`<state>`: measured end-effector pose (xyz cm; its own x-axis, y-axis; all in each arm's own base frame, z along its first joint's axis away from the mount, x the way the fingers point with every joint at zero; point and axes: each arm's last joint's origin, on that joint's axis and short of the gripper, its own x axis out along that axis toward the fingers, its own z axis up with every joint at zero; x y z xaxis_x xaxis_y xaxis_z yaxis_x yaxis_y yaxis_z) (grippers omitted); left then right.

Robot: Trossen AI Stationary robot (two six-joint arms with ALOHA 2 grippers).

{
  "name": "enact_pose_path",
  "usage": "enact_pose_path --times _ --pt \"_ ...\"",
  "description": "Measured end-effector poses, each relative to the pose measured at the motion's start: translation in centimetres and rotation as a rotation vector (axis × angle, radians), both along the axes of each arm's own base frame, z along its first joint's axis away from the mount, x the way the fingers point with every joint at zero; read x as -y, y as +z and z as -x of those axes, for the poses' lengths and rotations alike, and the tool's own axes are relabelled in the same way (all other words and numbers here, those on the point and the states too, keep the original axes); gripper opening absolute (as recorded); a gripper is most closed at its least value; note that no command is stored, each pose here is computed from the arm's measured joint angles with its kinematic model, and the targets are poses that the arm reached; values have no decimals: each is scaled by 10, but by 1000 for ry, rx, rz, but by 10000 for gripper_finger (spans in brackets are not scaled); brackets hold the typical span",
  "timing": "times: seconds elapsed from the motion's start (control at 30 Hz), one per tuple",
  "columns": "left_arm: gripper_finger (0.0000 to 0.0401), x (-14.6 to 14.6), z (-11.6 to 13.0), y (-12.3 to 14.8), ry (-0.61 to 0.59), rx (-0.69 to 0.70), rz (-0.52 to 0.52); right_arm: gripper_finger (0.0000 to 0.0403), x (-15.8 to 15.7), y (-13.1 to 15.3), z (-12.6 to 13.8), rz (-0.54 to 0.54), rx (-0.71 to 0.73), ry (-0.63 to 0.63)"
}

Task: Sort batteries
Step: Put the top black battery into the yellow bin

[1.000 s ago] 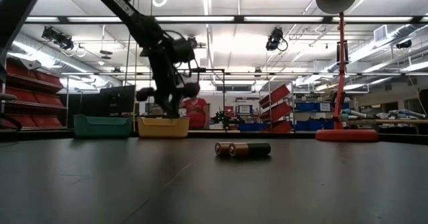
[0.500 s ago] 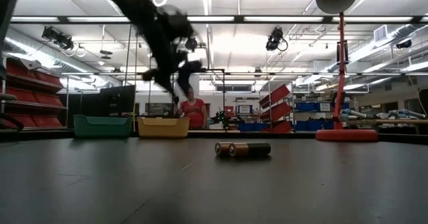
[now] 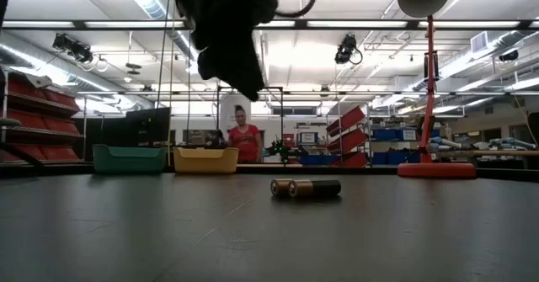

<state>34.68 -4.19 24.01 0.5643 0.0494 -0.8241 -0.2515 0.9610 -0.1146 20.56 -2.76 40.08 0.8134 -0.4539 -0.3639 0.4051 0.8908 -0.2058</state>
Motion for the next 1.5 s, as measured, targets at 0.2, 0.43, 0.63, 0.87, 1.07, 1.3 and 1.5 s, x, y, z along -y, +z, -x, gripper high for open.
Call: enact_pose_path --times 0.2,0.43,0.63,0.87,1.07,1.3,1.5 --pt "183 46 -18 -21 -7 98 73 157 -1 -4 -7 -42 -13 42" --pt "183 68 -28 -56 -38 51 80 153 -2 -5 -7 -71 -14 66" --pt "184 69 -34 -72 35 43 102 153 -3 -8 -6 -111 -22 67" --pt "184 68 -37 -77 76 61 68 149 -6 -9 -5 -127 -42 88" --pt "184 62 -39 -80 113 60 44 149 -7 -9 -5 -127 -42 93" --pt "184 63 -46 -91 109 80 73 149 -8 -10 -5 -134 -52 106" --pt "184 63 -43 -101 123 19 49 149 -8 -11 -5 -143 -59 106"
